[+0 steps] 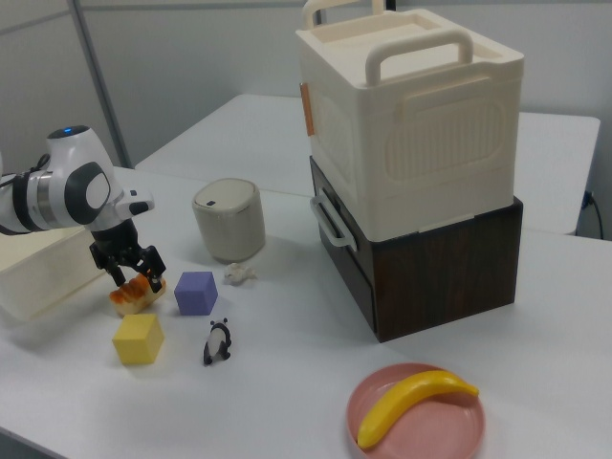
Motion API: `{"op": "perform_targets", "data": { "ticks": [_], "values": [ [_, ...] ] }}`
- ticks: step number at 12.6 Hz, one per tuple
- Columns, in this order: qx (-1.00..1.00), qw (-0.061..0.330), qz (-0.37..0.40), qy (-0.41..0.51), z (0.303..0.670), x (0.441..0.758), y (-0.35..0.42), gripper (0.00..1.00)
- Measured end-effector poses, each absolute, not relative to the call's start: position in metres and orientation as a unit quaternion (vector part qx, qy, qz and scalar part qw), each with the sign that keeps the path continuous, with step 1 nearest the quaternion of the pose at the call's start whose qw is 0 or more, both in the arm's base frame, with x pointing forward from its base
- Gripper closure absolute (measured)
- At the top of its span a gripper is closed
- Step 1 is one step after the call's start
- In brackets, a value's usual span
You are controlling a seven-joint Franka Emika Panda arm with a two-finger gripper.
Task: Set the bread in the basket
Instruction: 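Close the gripper on the orange bread piece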
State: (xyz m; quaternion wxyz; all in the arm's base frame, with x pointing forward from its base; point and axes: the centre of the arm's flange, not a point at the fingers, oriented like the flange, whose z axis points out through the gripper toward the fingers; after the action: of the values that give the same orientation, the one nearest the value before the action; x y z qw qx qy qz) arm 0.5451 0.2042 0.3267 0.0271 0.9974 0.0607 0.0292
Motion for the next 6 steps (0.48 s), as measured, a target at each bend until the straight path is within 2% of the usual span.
{"op": "perform_targets", "data": {
  "ticks": [3,4,5,6],
  "values": [
    [0.997,0.027,0.029,0.060,0.3265,0.5452,0.2044,0.00],
    [0.997,0.027,0.029,0.060,0.3264,0.5451,0.2046,0.06],
    [0.997,0.027,0.029,0.060,0.3263,0.5450,0.2049,0.23],
    [0.997,0.027,0.029,0.060,0.3262,0.5450,0.2050,0.32]
  ]
}}
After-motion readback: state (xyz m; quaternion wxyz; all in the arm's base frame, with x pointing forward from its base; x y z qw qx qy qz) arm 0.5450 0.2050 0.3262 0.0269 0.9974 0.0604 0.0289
